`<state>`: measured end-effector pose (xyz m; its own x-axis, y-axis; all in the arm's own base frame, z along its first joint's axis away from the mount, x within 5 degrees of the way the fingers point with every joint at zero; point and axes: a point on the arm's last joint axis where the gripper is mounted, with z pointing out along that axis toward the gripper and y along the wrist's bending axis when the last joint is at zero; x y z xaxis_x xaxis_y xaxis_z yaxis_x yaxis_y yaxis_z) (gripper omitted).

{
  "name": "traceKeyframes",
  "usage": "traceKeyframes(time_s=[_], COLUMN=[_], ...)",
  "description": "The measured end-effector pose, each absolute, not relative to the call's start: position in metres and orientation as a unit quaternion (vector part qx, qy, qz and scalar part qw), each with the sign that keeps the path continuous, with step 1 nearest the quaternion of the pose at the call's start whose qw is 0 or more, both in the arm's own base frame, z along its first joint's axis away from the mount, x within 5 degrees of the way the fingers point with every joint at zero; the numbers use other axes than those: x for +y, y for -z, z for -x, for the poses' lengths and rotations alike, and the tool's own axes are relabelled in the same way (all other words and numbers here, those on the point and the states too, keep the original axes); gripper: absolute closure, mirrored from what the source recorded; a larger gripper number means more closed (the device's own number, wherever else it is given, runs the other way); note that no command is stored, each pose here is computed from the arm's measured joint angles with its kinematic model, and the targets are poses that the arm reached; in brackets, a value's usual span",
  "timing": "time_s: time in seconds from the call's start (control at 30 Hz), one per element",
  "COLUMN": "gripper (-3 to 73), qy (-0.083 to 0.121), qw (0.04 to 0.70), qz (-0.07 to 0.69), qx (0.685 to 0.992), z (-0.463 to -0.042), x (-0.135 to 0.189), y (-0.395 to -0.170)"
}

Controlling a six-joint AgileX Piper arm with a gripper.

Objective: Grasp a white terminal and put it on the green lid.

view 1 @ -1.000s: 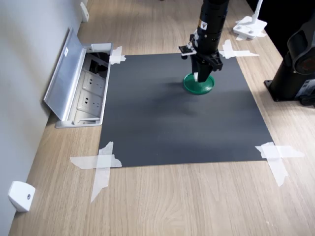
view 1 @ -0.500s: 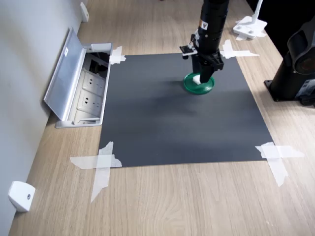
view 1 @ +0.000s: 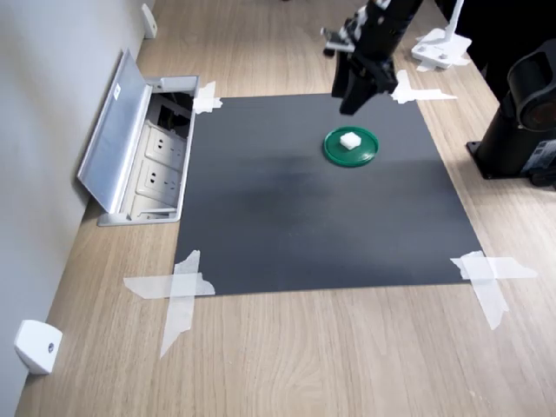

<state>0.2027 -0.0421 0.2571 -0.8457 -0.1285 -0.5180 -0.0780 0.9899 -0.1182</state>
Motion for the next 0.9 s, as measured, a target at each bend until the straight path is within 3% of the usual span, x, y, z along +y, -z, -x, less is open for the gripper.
traceKeyframes(time_s=[0.17,0.37,0.43,0.6,0.9], gripper=[64.7,69.9,70.0,70.0,70.2], qy=[0.049,0.089,0.085,0.05,0.042], qw=[0.373,0.536,0.583,0.663,0.652], qz=[0.007,-0.041,-0.061,-0.114,-0.124], qx=[0.926,0.839,0.806,0.738,0.747], z=[-0.172,-0.127,-0.115,-0.095,-0.072], x=[-0.034,-0.028,-0.026,-0.022,-0.017], y=[-0.285,-0.303,-0.3,-0.28,-0.227])
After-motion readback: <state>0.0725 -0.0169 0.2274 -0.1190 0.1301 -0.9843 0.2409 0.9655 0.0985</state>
